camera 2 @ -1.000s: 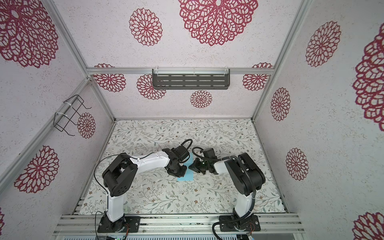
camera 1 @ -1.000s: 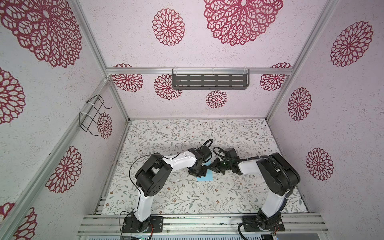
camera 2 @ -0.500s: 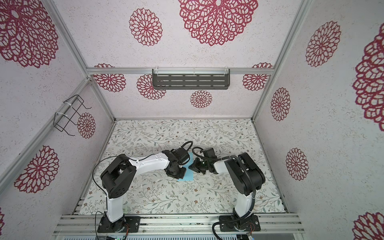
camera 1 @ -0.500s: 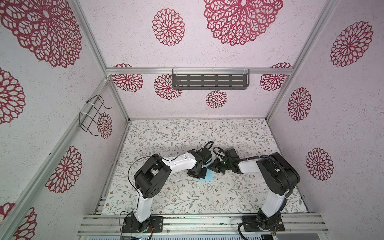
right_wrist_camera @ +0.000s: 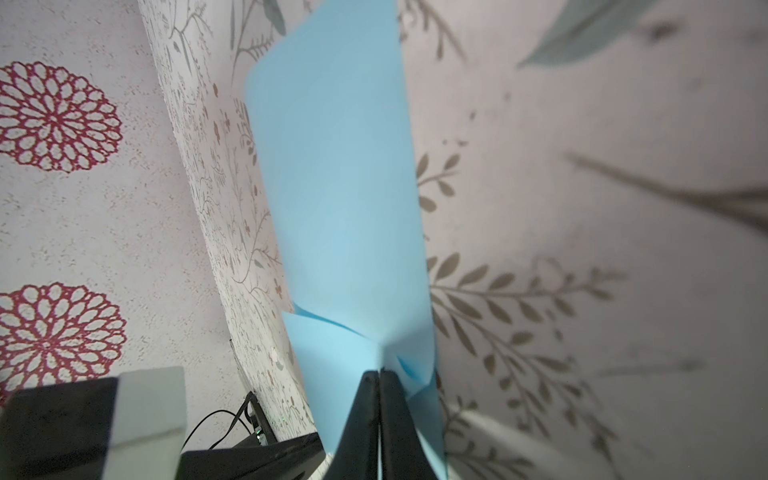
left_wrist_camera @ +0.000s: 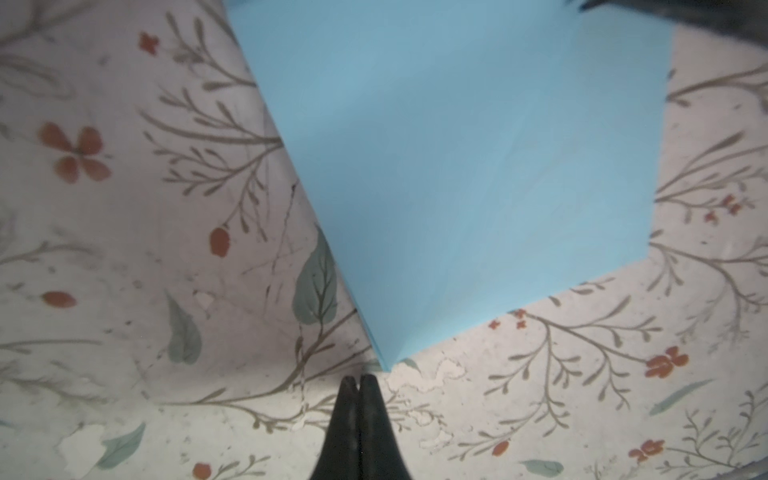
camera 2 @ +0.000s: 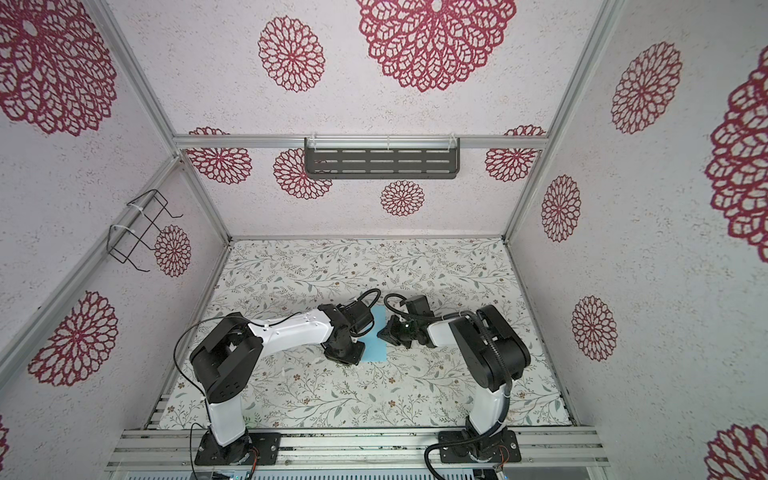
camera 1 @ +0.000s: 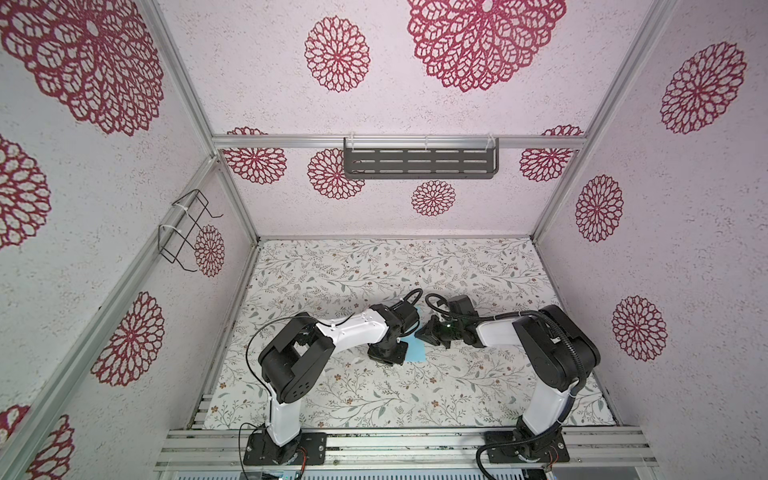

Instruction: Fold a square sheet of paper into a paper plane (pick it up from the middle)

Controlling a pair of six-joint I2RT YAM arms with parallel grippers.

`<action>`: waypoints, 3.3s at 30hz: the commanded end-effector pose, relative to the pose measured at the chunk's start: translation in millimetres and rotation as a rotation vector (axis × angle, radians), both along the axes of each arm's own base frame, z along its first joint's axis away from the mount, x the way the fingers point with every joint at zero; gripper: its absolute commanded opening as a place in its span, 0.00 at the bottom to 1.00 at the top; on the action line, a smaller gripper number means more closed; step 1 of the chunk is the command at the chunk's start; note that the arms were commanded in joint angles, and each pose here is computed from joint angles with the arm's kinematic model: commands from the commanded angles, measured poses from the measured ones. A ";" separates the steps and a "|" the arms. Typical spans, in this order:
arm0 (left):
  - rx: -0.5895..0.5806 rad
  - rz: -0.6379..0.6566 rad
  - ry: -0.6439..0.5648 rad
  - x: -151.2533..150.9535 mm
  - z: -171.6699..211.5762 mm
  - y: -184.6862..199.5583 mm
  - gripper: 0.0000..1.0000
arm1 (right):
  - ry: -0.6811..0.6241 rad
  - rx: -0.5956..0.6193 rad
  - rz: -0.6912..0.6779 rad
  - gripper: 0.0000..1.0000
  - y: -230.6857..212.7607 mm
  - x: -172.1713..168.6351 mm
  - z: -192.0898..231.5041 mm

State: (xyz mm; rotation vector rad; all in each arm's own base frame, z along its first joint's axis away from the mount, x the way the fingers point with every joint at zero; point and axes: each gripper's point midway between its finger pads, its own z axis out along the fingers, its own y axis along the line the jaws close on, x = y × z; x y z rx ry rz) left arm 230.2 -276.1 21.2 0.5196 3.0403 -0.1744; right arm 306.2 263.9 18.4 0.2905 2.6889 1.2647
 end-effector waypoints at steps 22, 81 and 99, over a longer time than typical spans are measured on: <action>-0.241 0.262 -0.029 77.8 -11.3 -22.5 0.00 | -0.175 0.007 -0.011 0.29 -6.1 17.2 46.2; -1.047 0.461 -0.171 93.5 157.6 -7.3 0.88 | -0.438 0.420 -0.035 0.03 26.9 34.3 185.2; -1.278 0.414 -0.116 93.2 200.5 -27.2 0.72 | -0.472 0.529 -0.037 0.04 23.5 29.7 231.1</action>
